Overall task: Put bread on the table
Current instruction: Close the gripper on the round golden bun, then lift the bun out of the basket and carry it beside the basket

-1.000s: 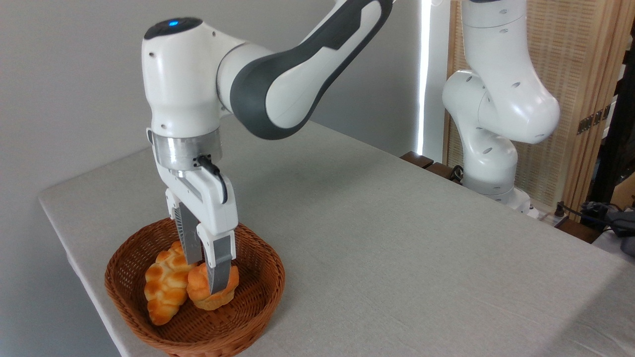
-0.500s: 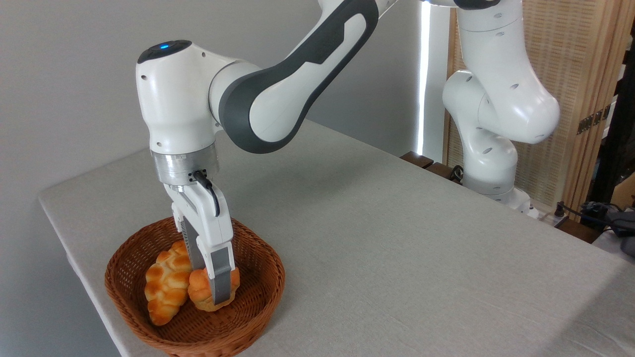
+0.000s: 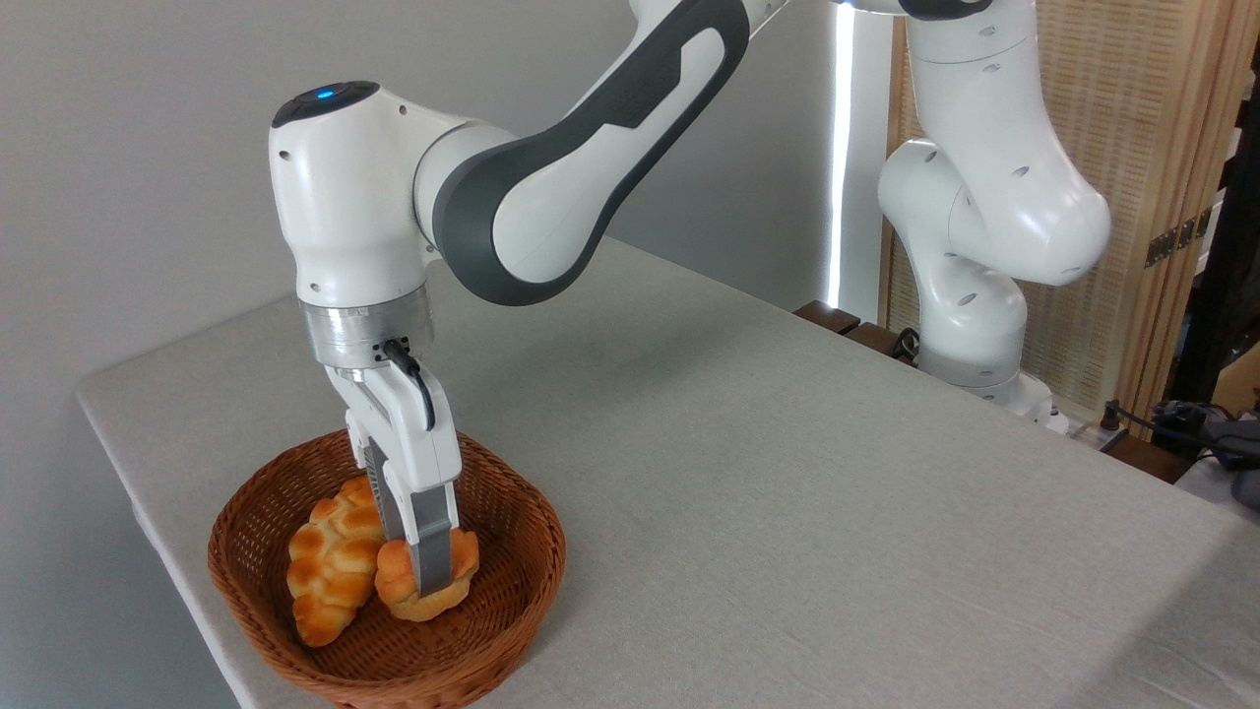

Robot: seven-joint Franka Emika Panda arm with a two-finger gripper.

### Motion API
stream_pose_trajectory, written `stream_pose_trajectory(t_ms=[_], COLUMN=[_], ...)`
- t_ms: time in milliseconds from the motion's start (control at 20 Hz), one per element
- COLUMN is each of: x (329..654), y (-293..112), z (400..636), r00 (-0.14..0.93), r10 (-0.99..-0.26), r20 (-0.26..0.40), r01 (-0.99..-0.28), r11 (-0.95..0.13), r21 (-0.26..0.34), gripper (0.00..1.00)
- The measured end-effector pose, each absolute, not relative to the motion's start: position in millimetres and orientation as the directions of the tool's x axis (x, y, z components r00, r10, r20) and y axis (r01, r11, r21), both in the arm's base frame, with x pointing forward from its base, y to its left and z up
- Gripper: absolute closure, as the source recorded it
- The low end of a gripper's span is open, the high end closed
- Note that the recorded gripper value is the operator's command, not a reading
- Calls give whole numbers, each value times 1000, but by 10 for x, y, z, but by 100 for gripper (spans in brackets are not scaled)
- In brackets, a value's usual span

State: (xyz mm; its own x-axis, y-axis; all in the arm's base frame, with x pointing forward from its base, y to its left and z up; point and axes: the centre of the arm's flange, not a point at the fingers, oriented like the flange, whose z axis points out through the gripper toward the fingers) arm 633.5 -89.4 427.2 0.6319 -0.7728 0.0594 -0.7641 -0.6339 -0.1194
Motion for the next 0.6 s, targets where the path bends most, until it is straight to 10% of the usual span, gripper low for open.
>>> stream_pose_trajectory(t_ms=[600], x=[6248], y=[-804], z=[4977], r00=[649], r10=[-743], r20=[164], r01=[-723], r11=[-669], r21=[-172], gripper=[48])
